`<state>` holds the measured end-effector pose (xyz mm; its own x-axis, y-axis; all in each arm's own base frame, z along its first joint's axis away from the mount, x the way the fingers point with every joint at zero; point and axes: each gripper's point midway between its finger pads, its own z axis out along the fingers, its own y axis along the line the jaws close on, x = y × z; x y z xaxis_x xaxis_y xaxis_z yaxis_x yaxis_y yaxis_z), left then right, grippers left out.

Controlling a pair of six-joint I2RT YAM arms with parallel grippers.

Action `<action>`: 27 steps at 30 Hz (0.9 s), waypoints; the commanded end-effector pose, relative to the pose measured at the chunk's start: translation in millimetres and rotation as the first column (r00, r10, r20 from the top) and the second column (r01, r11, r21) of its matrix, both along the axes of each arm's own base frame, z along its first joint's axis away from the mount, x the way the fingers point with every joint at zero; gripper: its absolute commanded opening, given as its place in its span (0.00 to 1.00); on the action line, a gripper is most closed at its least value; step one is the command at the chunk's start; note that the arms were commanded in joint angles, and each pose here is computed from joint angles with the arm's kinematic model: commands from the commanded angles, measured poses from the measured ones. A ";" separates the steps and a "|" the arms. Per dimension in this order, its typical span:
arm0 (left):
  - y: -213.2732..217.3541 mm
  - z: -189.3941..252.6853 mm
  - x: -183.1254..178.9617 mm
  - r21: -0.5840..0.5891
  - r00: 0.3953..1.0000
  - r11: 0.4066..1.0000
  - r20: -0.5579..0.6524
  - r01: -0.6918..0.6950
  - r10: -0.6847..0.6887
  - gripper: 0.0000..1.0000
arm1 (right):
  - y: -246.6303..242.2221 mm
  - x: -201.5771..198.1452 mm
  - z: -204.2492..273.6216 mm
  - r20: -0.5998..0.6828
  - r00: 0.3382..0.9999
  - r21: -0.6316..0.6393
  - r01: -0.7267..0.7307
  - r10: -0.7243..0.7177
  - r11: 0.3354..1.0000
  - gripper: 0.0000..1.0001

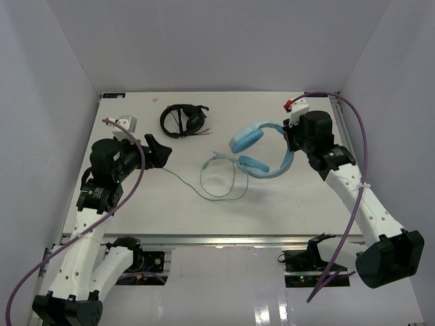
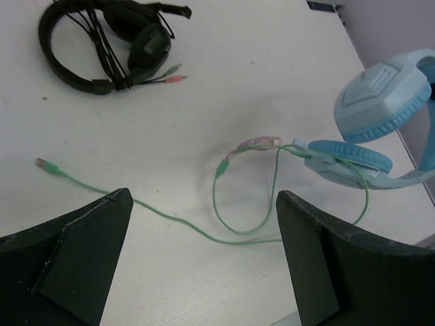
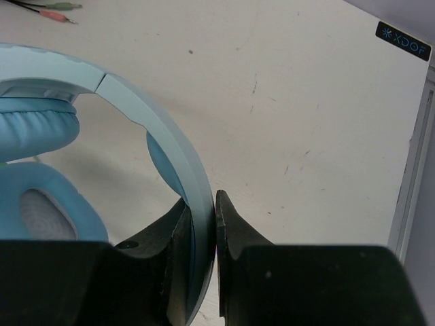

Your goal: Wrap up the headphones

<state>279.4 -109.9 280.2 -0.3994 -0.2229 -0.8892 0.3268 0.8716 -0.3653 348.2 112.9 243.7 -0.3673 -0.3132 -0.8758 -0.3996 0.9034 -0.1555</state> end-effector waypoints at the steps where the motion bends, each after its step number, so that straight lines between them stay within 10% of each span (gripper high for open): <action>1: -27.7 -40.1 -8.1 -0.030 0.976 0.982 -0.108 0.188 -0.190 0.97 | 12.8 6.0 43.7 0.106 0.994 0.082 -0.040 0.031 0.996 0.08; 6: -56.4 -7.1 -39.1 -0.072 0.906 0.906 0.105 0.418 -0.410 0.95 | 7.2 7.3 37.9 0.097 0.995 0.070 -0.007 0.001 0.998 0.08; 16: -109.0 -36.6 -100.0 -0.142 0.787 0.775 0.145 0.616 -0.600 0.96 | 25.4 10.4 29.3 0.022 0.999 0.139 -0.051 0.048 0.989 0.08; 27: -195.1 -83.0 -105.4 -0.027 0.779 0.784 0.134 0.621 -0.612 0.97 | 34.1 5.3 23.5 -0.032 0.995 0.207 -0.082 0.091 0.975 0.08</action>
